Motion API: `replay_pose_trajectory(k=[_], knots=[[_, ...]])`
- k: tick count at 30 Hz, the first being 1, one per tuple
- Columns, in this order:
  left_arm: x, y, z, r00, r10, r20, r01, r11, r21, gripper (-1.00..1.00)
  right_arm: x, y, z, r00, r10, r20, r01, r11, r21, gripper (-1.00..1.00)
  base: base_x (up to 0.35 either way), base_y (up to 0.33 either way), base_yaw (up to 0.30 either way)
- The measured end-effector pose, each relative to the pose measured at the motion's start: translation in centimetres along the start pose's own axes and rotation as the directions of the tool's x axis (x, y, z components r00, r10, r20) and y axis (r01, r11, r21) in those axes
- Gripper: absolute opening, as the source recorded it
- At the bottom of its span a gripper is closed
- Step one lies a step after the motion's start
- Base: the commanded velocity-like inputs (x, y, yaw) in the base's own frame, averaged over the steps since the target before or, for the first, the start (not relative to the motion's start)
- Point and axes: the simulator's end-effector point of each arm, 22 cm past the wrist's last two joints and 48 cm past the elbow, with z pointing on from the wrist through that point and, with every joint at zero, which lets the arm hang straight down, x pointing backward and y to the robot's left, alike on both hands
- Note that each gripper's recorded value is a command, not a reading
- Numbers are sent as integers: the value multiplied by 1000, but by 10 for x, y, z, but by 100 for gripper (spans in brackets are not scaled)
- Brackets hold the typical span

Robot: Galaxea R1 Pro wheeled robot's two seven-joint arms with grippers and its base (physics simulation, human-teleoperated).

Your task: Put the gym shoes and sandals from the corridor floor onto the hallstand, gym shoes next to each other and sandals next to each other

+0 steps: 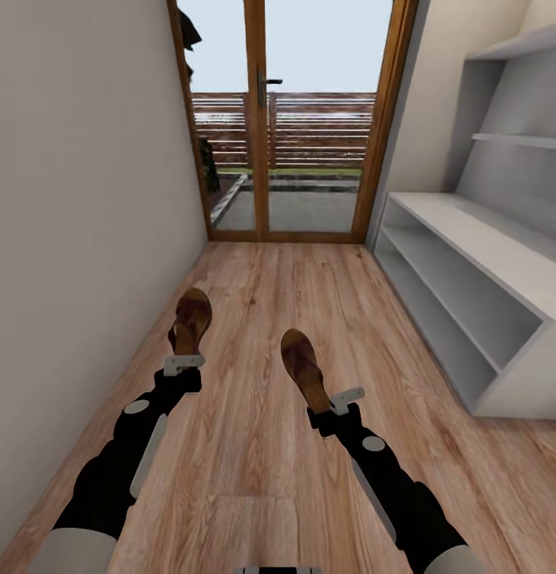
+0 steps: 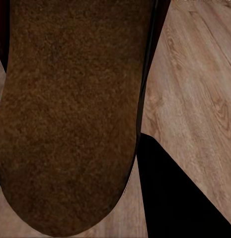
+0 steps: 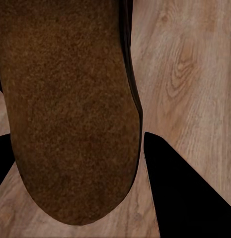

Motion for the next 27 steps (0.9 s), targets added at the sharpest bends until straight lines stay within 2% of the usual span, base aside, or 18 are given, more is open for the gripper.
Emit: replay_pose_trajectory(k=[27], knots=[[0,0,0,1000,0,-1,0,1000,0,-100,1,-1,0,1000,0,-2,0,1000,1,-100,346,0,0]])
